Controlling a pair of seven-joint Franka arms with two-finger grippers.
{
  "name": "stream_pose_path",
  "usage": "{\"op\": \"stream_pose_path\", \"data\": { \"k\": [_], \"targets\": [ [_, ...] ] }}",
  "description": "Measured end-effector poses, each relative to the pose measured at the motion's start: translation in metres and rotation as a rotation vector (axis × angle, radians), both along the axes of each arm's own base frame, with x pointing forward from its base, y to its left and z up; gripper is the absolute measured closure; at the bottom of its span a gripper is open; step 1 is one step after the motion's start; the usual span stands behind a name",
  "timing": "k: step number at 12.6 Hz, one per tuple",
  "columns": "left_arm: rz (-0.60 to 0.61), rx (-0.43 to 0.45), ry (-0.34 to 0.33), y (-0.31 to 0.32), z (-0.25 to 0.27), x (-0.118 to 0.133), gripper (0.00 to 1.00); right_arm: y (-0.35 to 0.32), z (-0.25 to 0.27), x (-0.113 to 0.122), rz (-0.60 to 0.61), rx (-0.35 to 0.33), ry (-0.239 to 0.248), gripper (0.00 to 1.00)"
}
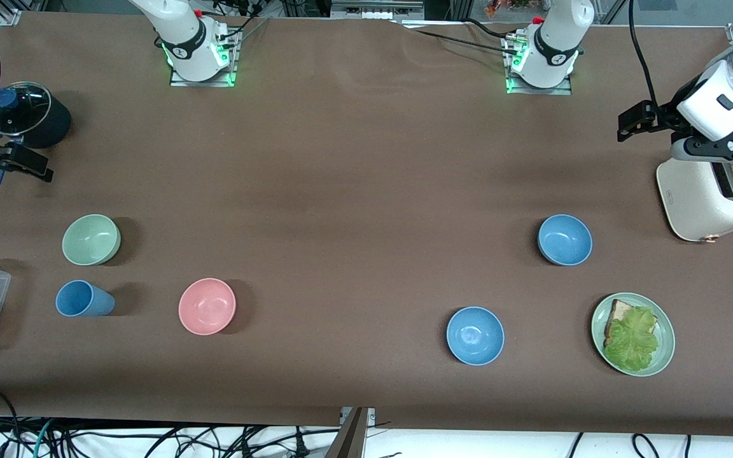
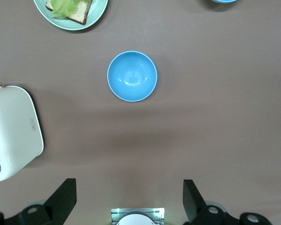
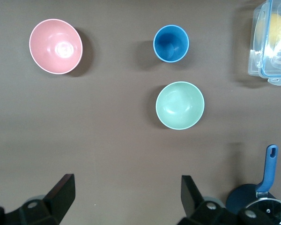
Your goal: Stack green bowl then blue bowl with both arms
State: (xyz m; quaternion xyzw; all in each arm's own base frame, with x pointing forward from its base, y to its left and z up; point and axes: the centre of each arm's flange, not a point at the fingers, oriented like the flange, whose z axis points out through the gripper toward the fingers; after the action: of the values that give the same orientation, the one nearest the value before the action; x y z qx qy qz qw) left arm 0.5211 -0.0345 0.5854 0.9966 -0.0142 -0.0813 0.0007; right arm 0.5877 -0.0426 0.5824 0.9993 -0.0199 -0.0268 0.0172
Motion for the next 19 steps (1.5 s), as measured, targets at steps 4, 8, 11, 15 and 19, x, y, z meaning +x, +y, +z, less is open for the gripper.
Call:
{"op": "stream_pose_path", "data": {
  "k": [4, 8, 11, 15, 19],
  "targets": [
    [0.0, 0.0, 0.0, 0.0001, 0.0, 0.0, 0.0, 0.0, 0.0, 0.0, 0.0, 0.0, 0.0, 0.0],
    [0.0, 0.0, 0.0, 0.0001, 0.0, 0.0, 0.0, 0.0, -0.0001, 0.0, 0.0, 0.0, 0.0, 0.0],
    [0.0, 0.0, 0.0, 0.0001, 0.0, 0.0, 0.0, -0.0006, -0.0001, 0.0, -0.001, 0.0, 0.0, 0.0],
    [0.0, 0.0, 0.0, 0.0001, 0.0, 0.0, 0.0, -0.002, -0.0001, -0.0001, -0.003, 0.0, 0.0, 0.0],
    [0.0, 0.0, 0.0, 0.0001, 0.0, 0.0, 0.0, -0.0054, -0.0022, 0.0007, -0.009, 0.0, 0.003, 0.0]
  ]
}}
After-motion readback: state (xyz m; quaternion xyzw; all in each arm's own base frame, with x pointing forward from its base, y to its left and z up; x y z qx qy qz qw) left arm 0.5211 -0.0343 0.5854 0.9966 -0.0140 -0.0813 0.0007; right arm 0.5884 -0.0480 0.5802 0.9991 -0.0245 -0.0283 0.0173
